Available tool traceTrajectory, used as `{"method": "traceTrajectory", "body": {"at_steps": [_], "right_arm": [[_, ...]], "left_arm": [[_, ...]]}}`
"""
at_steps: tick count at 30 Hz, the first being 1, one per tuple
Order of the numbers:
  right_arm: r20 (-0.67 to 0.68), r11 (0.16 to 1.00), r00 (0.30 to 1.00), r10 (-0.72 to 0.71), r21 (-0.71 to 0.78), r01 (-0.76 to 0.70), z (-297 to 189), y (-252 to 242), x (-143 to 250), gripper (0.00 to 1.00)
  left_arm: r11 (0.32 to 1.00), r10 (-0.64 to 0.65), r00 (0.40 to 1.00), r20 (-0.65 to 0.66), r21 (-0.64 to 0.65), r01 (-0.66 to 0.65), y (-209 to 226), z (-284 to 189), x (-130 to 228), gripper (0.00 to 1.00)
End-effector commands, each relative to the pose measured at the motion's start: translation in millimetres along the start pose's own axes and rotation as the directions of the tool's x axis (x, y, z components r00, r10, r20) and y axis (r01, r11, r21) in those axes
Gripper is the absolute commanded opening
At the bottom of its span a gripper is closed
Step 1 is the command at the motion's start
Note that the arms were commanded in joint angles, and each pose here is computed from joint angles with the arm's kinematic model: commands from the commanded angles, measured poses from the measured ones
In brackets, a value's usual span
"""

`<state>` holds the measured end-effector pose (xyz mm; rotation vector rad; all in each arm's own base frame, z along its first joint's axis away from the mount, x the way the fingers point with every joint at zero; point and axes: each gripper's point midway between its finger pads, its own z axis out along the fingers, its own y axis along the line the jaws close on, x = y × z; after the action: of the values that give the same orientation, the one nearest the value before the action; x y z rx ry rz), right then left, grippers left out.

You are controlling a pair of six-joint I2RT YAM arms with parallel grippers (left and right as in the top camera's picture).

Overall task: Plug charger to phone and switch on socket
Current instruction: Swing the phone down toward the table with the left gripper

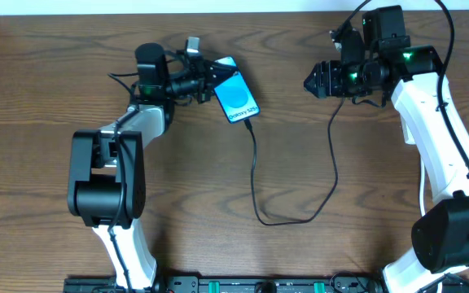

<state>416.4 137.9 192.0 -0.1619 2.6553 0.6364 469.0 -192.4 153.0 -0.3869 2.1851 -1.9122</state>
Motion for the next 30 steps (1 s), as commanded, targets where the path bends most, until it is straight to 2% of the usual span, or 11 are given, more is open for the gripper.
{"method": "traceTrajectory", "body": {"at_steps": [1, 6, 12, 18, 26, 30], "right_arm": [[0.009, 0.999, 0.999, -0.041, 0.009, 0.041, -5.6, 3.1, -2.6, 0.68], [0.000, 0.999, 0.999, -0.043, 0.008, 0.043, -5.5, 3.2, -0.2, 0.69], [-0.003, 0.999, 0.999, -0.041, 0.010, 0.041, -5.7, 2.4, 0.5, 0.69], [-0.008, 0.999, 0.999, -0.049, 0.010, 0.050, -5.7, 2.2, 1.7, 0.69], [-0.008, 0.999, 0.999, -0.049, 0.010, 0.049, -5.7, 2.2, 1.7, 0.69], [-0.009, 0.999, 0.999, -0.049, 0.010, 0.049, -5.6, 2.1, 1.9, 0.69]], "left_arm": [[1.000, 0.002, 1.000, 0.002, -0.012, -0.002, 1.1, 5.6, 2.0, 0.07], [0.995, -0.075, 0.997, 0.035, -0.065, 0.078, 15.0, 6.0, 0.4, 0.07], [0.978, -0.107, 0.988, 0.110, -0.167, 0.125, 43.5, 2.8, -5.1, 0.07], [0.950, -0.117, 0.988, 0.098, -0.279, 0.140, 72.2, 1.0, 9.1, 0.08], [0.914, -0.033, 0.999, -0.014, -0.404, 0.024, 73.6, 1.7, 26.8, 0.07], [0.846, 0.043, 0.994, -0.101, -0.525, -0.090, 71.1, -9.1, 32.6, 0.07]]}}
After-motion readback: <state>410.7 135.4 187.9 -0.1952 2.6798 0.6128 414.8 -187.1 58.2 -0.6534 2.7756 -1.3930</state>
